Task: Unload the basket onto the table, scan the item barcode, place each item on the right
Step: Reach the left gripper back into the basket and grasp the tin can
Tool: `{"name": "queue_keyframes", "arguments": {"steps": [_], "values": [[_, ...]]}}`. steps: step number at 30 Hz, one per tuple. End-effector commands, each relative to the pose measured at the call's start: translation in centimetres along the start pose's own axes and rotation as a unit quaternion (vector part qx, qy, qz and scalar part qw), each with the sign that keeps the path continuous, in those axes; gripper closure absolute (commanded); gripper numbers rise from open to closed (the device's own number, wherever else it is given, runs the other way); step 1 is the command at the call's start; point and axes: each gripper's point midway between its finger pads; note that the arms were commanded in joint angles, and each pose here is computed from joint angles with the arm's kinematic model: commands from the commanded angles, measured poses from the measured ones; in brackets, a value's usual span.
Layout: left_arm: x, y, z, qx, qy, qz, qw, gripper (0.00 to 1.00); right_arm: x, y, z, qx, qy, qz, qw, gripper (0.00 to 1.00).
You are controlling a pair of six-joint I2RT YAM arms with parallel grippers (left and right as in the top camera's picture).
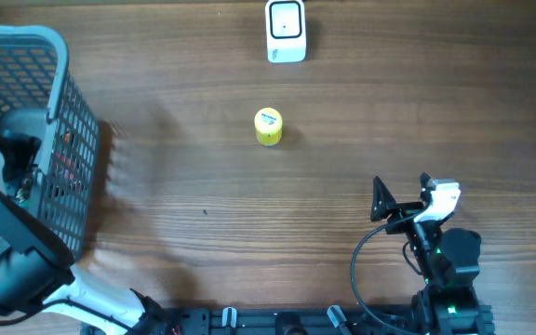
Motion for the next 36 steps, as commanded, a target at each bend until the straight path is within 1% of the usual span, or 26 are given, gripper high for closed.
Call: {"name": "queue_keyframes", "arguments": {"steps": [1, 6, 11, 18, 20, 24, 28, 36], "values": [[0.8, 1.3, -0.7, -0.008, 0.006, 0.032, 0.999, 0.00, 0.0, 0.1, 0.0, 0.004, 0.001, 0.003, 1.000, 0.00], [0.7, 1.5, -1.1, -0.005, 0.013, 0.036, 0.999, 0.00, 0.0, 0.0, -0.1, 0.005, 0.002, 0.002, 1.000, 0.00], [0.1, 1.2, -0.6, -0.006, 0.001, 0.030, 1.000, 0.00, 0.0, 0.0, -0.2, 0.005, 0.003, 0.002, 1.000, 0.00], [-4.6, 0.4, 1.2, -0.012, -0.055, -0.003, 0.998, 0.00, 0.0, 0.0, -0.2, 0.005, 0.003, 0.000, 1.000, 0.00], [-5.3, 0.6, 1.2, -0.017, -0.058, -0.004, 0.998, 0.00, 0.0, 0.0, -0.1, 0.005, 0.002, 0.000, 1.000, 0.00], [-5.2, 1.8, 0.7, -0.026, -0.051, 0.027, 0.998, 0.00, 0.0, 0.0, -0.1, 0.005, 0.002, 0.001, 1.000, 0.00], [-5.2, 2.4, 0.6, -0.036, -0.053, 0.042, 0.997, 0.00, 0.0, 0.0, -0.1, 0.004, 0.001, 0.001, 1.000, 0.00], [-3.8, 2.8, 0.1, -0.030, -0.040, 0.064, 0.997, 0.00, 0.0, 0.0, -0.1, 0.005, 0.001, 0.001, 1.000, 0.00]]}}
Point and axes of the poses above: each gripper's point midway between its finger pads, its own x axis out along the fingers, its own y axis along the line the jaws close on, z = x × y, and after that the axes turned 9 degrees about x, right-handed
